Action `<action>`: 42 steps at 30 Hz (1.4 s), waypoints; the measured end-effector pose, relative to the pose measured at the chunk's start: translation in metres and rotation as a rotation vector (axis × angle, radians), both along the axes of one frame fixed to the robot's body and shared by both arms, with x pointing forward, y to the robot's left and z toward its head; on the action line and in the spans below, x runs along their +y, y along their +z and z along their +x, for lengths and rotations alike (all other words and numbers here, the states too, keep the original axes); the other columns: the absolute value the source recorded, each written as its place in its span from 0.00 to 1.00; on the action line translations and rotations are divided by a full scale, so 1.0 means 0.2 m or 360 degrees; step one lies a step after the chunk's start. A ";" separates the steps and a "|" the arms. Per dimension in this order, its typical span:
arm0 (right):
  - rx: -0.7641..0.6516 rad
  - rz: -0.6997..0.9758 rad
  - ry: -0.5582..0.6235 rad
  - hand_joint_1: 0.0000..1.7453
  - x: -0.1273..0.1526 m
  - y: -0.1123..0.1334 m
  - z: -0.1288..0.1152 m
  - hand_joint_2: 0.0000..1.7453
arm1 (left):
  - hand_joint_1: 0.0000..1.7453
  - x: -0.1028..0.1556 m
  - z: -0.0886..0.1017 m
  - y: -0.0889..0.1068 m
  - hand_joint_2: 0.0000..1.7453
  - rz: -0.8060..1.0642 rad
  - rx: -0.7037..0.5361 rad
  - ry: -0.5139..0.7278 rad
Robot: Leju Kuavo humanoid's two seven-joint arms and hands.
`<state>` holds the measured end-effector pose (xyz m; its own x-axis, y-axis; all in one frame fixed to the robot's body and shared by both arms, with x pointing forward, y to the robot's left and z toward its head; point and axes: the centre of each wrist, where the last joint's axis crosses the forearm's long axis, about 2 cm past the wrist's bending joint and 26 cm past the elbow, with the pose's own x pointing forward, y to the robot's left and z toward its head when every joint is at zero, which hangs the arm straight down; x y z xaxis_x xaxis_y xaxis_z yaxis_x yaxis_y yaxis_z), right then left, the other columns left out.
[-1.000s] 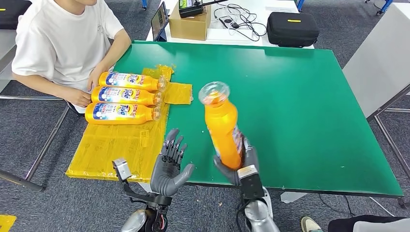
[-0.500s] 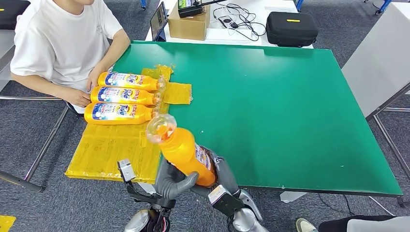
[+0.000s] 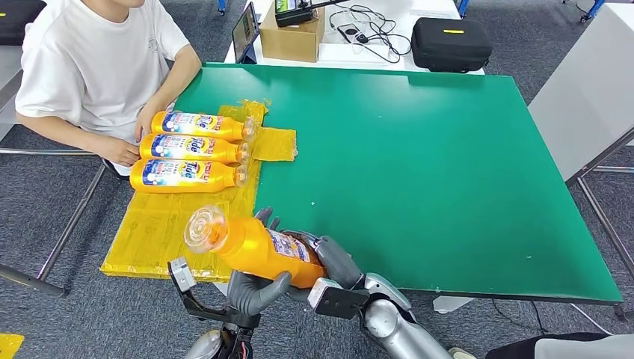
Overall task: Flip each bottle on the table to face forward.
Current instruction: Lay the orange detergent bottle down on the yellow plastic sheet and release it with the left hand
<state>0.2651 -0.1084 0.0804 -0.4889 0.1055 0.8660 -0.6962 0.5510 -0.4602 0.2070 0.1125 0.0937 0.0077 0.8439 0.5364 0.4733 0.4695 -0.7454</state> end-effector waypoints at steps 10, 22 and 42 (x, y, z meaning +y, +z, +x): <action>0.0010 -0.0064 0.0037 0.32 -0.02 -0.01 0.01 1.00 | 1.00 0.00 0.00 -0.02 1.00 0.0018 0.0020 -0.0006; -0.0017 -0.0079 -0.0132 0.00 0.02 -0.07 -0.08 0.00 | 1.00 0.00 0.05 -0.02 1.00 0.0071 0.0128 0.0045; -0.0065 0.0189 -0.0575 0.00 0.04 -0.15 -0.32 0.00 | 1.00 0.16 0.26 -0.01 1.00 0.1292 0.0059 0.1268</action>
<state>0.2009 -0.1002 0.0501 -0.4729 0.1776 0.8631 -0.4296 0.8087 -0.4018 0.2587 0.1437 0.0926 -0.3482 0.0193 0.9372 -0.1918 0.9772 -0.0914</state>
